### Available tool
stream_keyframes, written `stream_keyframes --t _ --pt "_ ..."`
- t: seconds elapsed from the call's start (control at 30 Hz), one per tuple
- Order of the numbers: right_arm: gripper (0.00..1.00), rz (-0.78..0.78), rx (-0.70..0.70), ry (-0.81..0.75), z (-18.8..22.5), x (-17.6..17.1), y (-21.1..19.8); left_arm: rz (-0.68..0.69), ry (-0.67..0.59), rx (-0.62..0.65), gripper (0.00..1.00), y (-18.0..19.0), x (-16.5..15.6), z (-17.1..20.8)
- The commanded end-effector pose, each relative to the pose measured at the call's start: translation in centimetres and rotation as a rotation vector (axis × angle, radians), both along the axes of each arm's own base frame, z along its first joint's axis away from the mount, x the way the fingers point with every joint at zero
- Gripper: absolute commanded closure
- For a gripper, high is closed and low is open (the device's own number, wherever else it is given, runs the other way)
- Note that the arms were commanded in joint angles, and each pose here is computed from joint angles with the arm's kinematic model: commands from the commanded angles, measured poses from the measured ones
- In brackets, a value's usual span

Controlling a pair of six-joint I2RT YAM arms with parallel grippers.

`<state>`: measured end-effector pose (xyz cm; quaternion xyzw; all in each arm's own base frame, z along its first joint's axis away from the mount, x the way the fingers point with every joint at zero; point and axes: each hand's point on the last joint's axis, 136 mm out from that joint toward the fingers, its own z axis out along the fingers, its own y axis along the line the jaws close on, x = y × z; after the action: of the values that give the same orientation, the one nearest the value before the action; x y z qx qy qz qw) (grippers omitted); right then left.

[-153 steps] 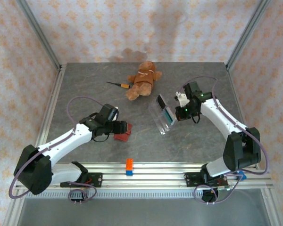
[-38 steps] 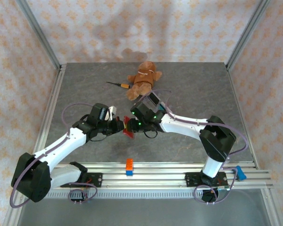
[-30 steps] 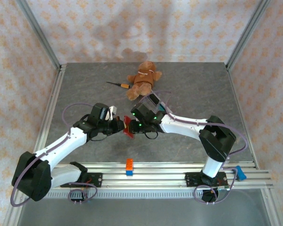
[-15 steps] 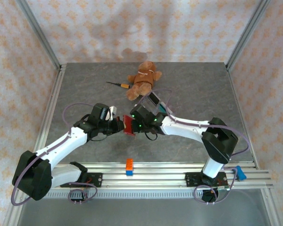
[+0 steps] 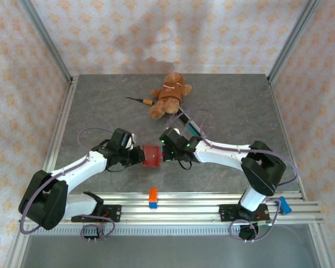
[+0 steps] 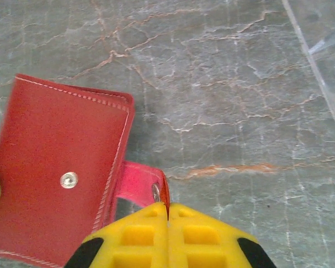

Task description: Put the credit cards into the card holder

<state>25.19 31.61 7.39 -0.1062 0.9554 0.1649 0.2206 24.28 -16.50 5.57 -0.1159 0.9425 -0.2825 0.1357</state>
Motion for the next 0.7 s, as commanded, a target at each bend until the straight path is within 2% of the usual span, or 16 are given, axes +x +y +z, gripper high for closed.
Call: stream_keyframes --t 0.0,0.03,0.17,0.3,0.57,0.67 --pt "1.0 0.036 0.074 -0.009 1.5 -0.2 0.9 -0.007 -0.007 0.026 0.57 0.4 0.3 -0.8" --pt "1.0 0.041 0.085 -0.006 1.8 -0.3 1.1 -0.007 -0.005 0.02 0.53 0.3 0.3 -1.0" --pt "1.0 0.055 0.106 0.002 3.1 -0.8 1.3 -0.025 -0.008 -0.022 0.48 -0.5 0.5 -0.5" --pt "1.0 0.086 0.161 0.016 5.0 -1.5 1.9 -0.054 -0.031 -0.045 0.37 -0.9 0.5 0.3" --pt "1.0 0.11 0.259 0.015 7.3 -2.0 3.1 -0.074 -0.037 -0.096 0.35 -1.9 0.8 1.1" --pt "1.0 0.136 0.282 0.02 7.4 -2.2 3.6 -0.09 -0.054 -0.116 0.29 -2.3 1.1 1.6"
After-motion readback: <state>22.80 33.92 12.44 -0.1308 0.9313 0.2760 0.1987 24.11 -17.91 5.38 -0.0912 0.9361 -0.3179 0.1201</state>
